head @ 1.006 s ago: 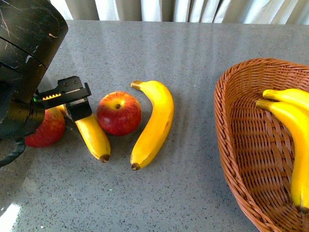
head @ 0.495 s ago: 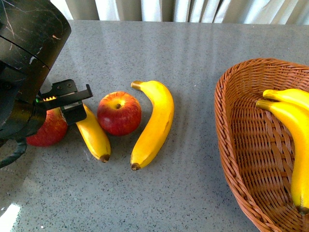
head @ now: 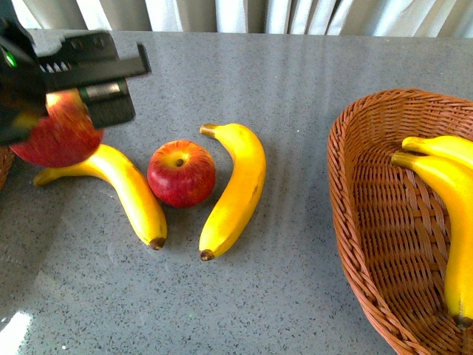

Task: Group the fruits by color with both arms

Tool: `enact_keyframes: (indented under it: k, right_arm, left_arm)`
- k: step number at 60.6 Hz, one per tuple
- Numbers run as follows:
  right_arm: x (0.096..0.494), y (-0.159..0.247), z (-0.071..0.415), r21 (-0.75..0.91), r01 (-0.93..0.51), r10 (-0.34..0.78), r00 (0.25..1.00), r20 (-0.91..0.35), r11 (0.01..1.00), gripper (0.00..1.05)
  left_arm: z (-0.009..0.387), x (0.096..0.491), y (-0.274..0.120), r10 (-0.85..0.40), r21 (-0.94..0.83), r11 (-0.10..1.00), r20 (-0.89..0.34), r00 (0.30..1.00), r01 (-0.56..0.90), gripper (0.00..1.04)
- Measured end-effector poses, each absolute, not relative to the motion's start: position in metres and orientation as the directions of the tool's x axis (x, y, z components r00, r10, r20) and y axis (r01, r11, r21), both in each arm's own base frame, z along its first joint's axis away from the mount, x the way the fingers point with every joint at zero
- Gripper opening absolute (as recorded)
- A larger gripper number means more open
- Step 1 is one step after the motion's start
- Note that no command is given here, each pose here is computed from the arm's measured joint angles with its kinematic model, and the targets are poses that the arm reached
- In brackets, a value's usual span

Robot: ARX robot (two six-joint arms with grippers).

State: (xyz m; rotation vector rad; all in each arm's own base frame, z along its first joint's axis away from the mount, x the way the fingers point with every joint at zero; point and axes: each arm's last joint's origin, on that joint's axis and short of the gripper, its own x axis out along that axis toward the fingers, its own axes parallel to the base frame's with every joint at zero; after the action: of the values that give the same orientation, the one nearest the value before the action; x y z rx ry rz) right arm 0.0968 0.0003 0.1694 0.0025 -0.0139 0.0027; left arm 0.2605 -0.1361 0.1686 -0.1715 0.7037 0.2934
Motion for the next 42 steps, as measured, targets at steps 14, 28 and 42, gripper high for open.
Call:
enact_keyframes:
  k: [14, 28, 42]
  right_arm:
    - [0.097, 0.000, 0.169, 0.003, -0.002, 0.002, 1.000, 0.014, 1.000, 0.96]
    - [0.097, 0.000, 0.169, 0.002, -0.003, 0.003, 1.000, 0.014, 1.000, 0.96]
    - [0.097, 0.000, 0.169, 0.002, -0.003, 0.003, 1.000, 0.014, 1.000, 0.96]
  left_arm:
    - [0.194, 0.259, -0.087, 0.336, -0.050, 0.892, -0.594, 0.731, -0.450, 0.71]
    - [0.162, 0.246, -0.031, 0.468, 0.031, 0.798, -0.660, 0.588, -0.602, 0.71]
    - [0.142, 0.234, -0.010, 0.487, 0.037, 0.758, -0.697, 0.527, -0.652, 0.71]
